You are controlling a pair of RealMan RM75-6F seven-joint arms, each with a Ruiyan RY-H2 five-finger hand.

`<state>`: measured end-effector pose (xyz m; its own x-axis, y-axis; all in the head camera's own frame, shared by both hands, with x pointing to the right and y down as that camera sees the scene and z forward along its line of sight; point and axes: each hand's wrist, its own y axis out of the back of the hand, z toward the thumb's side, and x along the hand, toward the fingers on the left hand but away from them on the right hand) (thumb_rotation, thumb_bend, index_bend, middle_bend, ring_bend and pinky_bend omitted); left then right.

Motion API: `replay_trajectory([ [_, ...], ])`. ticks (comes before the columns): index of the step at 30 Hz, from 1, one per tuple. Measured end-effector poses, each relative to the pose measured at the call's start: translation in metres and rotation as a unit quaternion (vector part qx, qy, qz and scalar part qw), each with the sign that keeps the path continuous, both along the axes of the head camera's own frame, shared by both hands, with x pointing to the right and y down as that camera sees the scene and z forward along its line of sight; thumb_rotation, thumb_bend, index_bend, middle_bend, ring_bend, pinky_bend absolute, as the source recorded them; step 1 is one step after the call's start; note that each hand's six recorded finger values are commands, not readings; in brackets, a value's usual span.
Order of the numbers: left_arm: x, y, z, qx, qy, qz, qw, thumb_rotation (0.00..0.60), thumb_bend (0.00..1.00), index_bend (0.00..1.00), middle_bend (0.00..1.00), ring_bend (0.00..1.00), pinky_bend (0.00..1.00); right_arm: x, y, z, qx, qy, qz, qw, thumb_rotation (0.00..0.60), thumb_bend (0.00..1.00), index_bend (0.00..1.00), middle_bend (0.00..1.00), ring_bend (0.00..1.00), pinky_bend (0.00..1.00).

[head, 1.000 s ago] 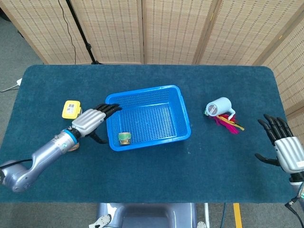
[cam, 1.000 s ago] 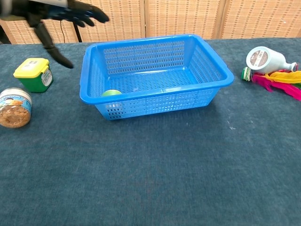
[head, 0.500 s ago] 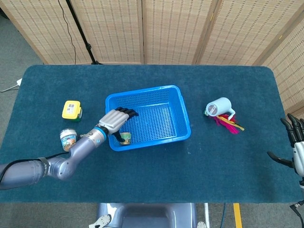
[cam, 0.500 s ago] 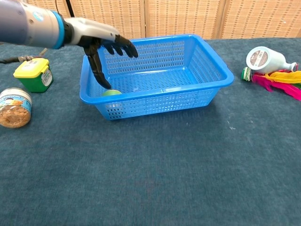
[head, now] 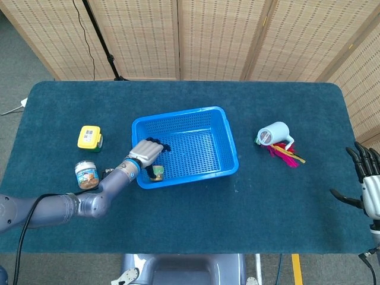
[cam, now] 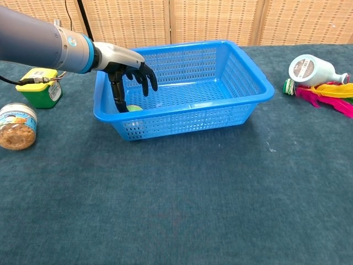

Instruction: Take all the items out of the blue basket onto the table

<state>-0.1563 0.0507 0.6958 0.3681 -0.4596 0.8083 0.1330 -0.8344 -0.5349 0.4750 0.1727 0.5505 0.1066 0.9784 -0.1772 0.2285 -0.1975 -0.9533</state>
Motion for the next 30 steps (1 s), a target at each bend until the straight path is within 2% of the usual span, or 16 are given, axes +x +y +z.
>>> replay_trajectory([
  [9,0.005,0.001,0.006,-0.008,-0.018,0.013,0.9997,0.6,0.12,0.32,0.44,0.11,0.09,0.001,-0.004,0.004,-0.004,0.0,0.006,1.0,0.6,0.0,0.0,0.0,0.0,0.0],
  [12,0.005,0.003,0.007,-0.011,-0.02,0.015,0.9996,0.6,0.12,0.34,0.44,0.11,0.08,0.002,-0.004,0.005,-0.005,0.0,0.008,1.0,0.6,0.0,0.0,0.0,0.0,0.0],
  [20,0.005,0.007,0.009,-0.014,-0.028,0.028,0.9991,0.6,0.14,0.5,0.49,0.11,0.08,0.002,-0.005,0.006,-0.007,-0.001,0.01,0.9999,0.6,0.0,0.0,0.0,0.0,0.0],
  [22,0.005,0.009,0.01,-0.015,-0.03,0.031,0.9989,0.6,0.14,0.51,0.49,0.11,0.08,0.003,-0.005,0.007,-0.008,-0.001,0.011,0.9999,0.6,0.0,0.0,0.0,0.0,0.0],
  [27,0.008,0.013,0.011,-0.018,-0.03,0.038,0.9987,0.6,0.23,0.57,0.52,0.13,0.08,0.003,-0.006,0.006,-0.005,-0.002,0.013,0.9999,0.6,0.0,0.0,0.0,0.0,0.0],
  [30,0.01,0.014,0.01,-0.016,-0.029,0.039,0.9987,0.6,0.35,0.64,0.59,0.16,0.08,0.003,-0.006,0.005,-0.004,-0.003,0.015,0.9999,0.6,0.0,0.0,0.0,0.0,0.0],
])
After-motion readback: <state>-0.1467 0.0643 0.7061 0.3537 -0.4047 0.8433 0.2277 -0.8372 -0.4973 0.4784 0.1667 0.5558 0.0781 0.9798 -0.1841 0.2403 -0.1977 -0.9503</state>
